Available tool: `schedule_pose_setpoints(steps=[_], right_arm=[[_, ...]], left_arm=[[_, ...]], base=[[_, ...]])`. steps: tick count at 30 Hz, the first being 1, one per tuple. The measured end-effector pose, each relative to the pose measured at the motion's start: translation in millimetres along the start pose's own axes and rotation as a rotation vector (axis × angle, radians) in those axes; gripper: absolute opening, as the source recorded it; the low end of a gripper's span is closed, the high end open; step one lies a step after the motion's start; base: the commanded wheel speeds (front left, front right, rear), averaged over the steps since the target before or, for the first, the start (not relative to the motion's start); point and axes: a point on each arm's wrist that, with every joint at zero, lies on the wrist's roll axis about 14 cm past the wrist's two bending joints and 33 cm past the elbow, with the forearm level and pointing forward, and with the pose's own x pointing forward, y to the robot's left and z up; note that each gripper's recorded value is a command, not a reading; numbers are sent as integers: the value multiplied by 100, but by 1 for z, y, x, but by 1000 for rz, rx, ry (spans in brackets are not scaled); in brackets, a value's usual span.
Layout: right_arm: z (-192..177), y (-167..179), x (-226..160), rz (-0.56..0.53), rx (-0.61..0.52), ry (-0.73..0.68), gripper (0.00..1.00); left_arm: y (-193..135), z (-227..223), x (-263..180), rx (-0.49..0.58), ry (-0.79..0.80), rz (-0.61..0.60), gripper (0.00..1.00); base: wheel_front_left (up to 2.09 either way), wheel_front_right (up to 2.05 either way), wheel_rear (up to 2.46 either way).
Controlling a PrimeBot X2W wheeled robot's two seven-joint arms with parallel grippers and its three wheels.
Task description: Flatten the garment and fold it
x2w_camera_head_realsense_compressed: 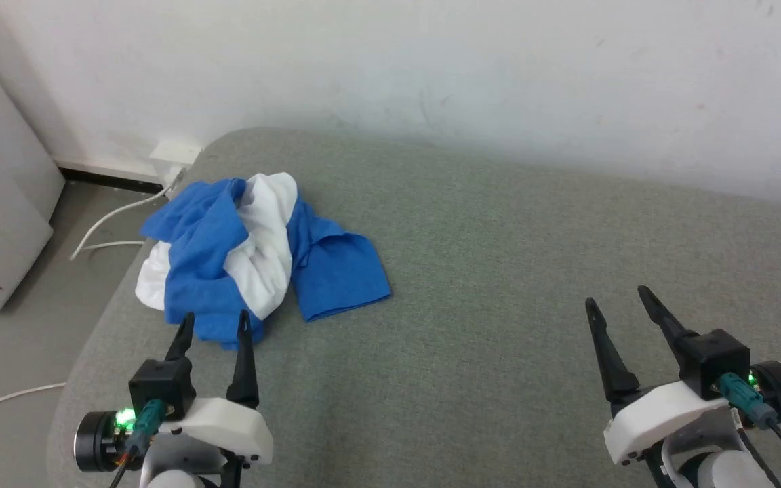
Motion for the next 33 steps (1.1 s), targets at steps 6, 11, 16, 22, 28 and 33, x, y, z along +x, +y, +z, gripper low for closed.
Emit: schedule_pose_setpoints(steps=[6,11,16,22,28,33], right_arm=[[2,11,6,34,0,-9,100],[4,18,10,57,3,-21,100],[4,26,14,83,4,-24,100],[6,37,20,115,9,-33,100],[6,48,25,148,14,-36,100],[6,58,28,177,16,-41,100]], left_arm=[[13,0,-5,-7,-3,40,100],[23,0,-10,-11,-10,75,100],[32,1,-14,-13,-15,103,100],[38,0,-19,-13,-16,125,100],[48,-3,-25,-16,-13,159,100],[58,-3,-31,-20,-18,191,100]], base=[[0,0,0],[0,0,0],[0,0,0],[0,0,0],[0,0,0],[0,0,0]])
